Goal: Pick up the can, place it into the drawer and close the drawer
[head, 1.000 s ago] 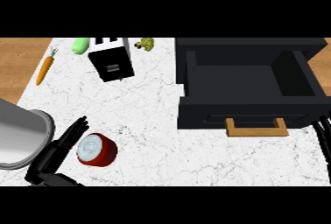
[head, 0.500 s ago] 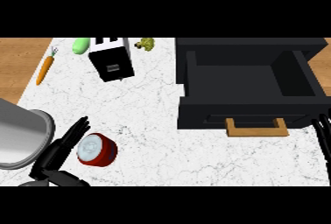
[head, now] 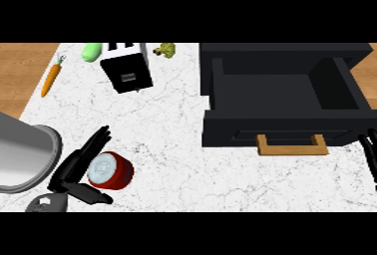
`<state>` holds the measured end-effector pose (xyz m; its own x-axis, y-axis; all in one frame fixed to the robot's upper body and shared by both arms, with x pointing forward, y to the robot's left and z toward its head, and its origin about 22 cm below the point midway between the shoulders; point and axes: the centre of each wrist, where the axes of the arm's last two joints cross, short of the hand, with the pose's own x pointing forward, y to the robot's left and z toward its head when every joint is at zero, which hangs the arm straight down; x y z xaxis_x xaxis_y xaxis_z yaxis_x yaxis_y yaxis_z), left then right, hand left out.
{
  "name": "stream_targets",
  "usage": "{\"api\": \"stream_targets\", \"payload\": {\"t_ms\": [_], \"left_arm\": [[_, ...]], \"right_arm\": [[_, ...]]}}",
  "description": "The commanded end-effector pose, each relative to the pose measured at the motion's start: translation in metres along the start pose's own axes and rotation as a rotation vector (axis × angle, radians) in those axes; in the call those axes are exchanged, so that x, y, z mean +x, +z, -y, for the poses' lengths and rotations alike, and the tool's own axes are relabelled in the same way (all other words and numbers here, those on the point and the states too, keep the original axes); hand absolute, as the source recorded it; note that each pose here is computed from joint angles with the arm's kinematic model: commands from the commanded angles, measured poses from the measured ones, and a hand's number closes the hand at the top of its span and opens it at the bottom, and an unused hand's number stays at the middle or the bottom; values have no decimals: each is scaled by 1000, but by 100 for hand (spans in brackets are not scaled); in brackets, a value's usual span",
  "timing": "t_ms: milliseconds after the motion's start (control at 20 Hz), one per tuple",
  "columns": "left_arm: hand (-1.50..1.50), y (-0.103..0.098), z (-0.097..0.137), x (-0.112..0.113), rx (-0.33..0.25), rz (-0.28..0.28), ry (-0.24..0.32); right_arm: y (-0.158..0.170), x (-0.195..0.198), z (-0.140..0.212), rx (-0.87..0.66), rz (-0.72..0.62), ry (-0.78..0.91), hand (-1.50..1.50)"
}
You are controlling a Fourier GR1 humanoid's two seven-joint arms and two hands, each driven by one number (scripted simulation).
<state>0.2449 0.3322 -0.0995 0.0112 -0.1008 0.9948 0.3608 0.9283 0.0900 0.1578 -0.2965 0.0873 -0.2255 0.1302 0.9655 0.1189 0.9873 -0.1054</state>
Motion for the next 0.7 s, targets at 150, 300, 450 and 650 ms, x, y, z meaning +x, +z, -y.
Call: {"api": "stream_targets", "payload": {"t_ms": [150,300,450,650], "left_arm": [[-150,-18,29,-3,-27,12,30],[-150,-10,12,-5,-8,10,16],[-150,-28,13,-1,-24,-12,10],[-150,-21,40,-5,-67,6,6]], "right_arm": [[-15,11,5,-12,-1,9,-150],[-26,-23,-10,-5,17,5,-150],[10,9,7,10,-9,-9,-150],[0,-5,-1,3,-19,-8,-150]]}}
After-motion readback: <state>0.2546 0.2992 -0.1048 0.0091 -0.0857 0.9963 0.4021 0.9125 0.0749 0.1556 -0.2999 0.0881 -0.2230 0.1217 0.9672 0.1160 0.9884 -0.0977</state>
